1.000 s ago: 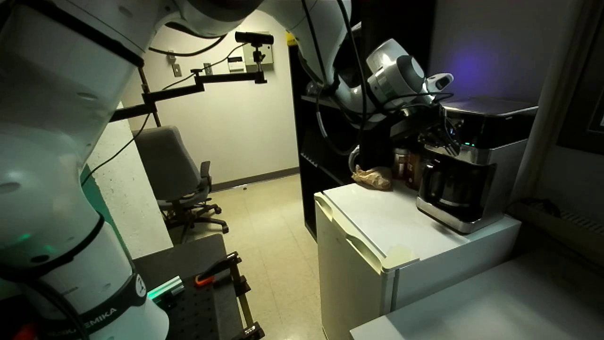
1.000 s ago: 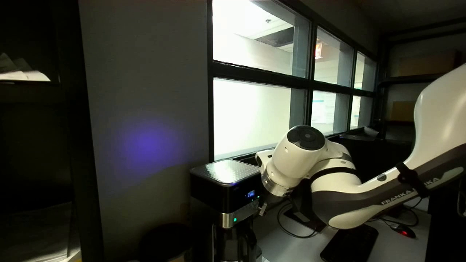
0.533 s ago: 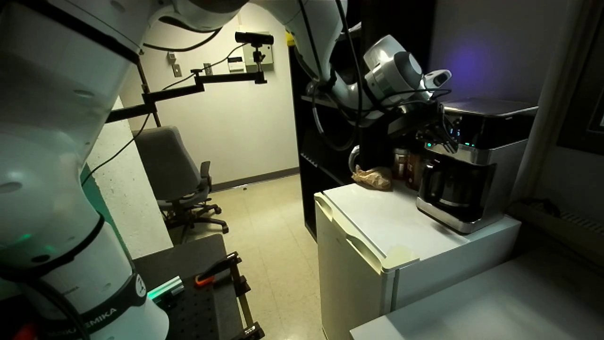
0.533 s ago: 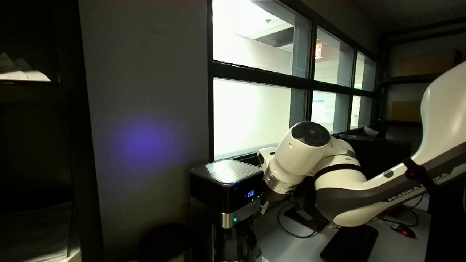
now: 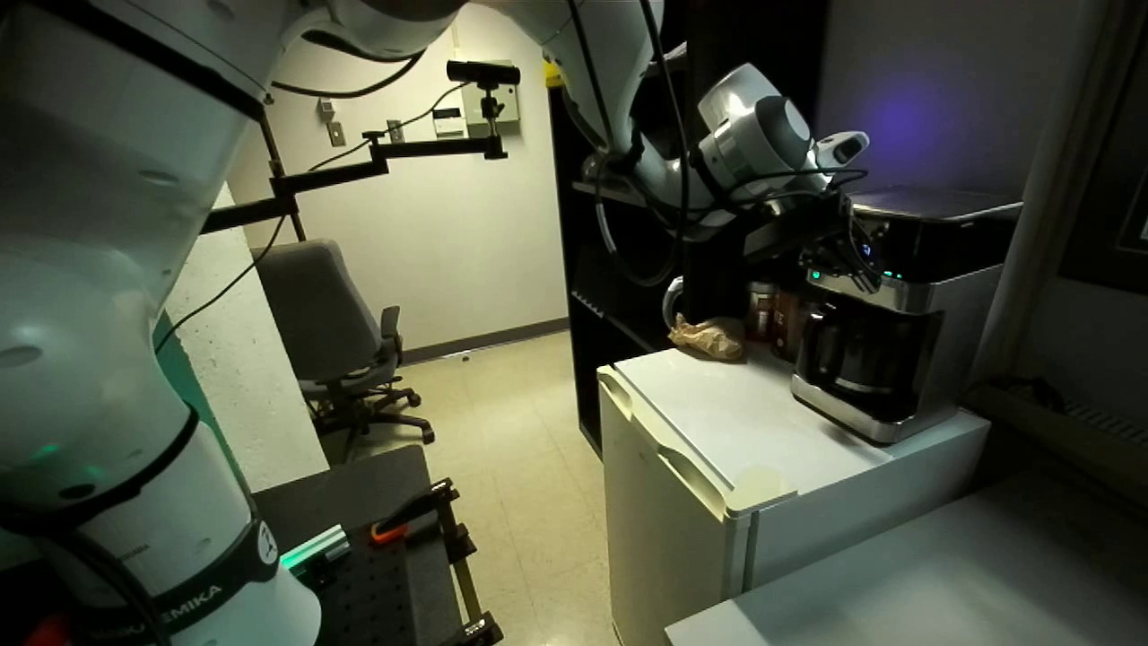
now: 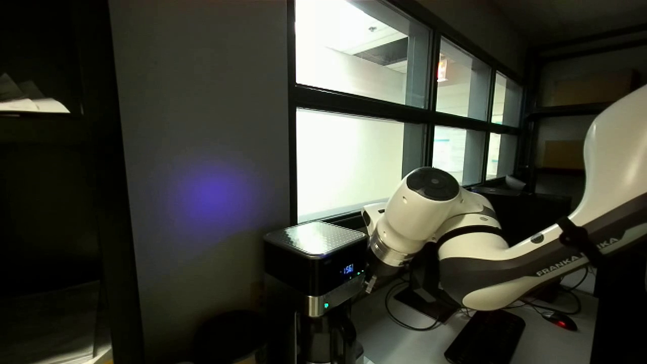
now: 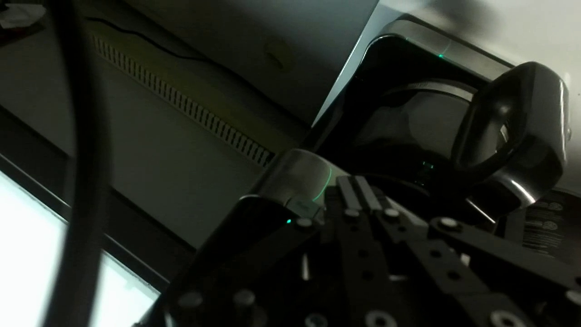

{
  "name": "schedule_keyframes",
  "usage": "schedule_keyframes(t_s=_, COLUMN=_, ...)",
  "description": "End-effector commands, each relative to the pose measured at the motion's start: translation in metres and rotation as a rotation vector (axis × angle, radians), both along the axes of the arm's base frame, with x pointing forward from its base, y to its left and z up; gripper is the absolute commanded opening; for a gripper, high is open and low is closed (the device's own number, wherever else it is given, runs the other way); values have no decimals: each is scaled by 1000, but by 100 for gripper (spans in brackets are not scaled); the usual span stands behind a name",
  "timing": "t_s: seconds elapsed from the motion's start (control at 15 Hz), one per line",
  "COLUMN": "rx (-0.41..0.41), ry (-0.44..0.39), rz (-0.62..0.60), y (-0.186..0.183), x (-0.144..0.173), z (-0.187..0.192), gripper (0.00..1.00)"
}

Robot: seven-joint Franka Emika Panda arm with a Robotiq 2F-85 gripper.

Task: Turn off the coffeemaker.

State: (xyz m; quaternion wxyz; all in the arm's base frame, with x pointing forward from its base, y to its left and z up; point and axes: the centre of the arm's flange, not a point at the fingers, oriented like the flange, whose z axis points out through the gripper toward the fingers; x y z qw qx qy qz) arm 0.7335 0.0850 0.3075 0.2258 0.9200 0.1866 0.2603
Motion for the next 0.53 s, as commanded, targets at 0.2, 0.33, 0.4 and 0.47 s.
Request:
schedule_keyframes(t_s=0.2, rx=6, ry=-20, rz=-8, y=-1, x=10, z=2, gripper=0)
schedule_keyframes(t_s=0.33, rx=7, ry=-19, rz=-11, y=-2, x=13, z=2, gripper=0)
schedule_keyframes(t_s=0.4, rx=9, ry=-19, rz=-12, y=-2, x=14, z=1, gripper=0)
schedule_keyframes(t_s=0.47, rx=11, ry=-17, rz=-14, y=-2, x=16, z=0, gripper=0)
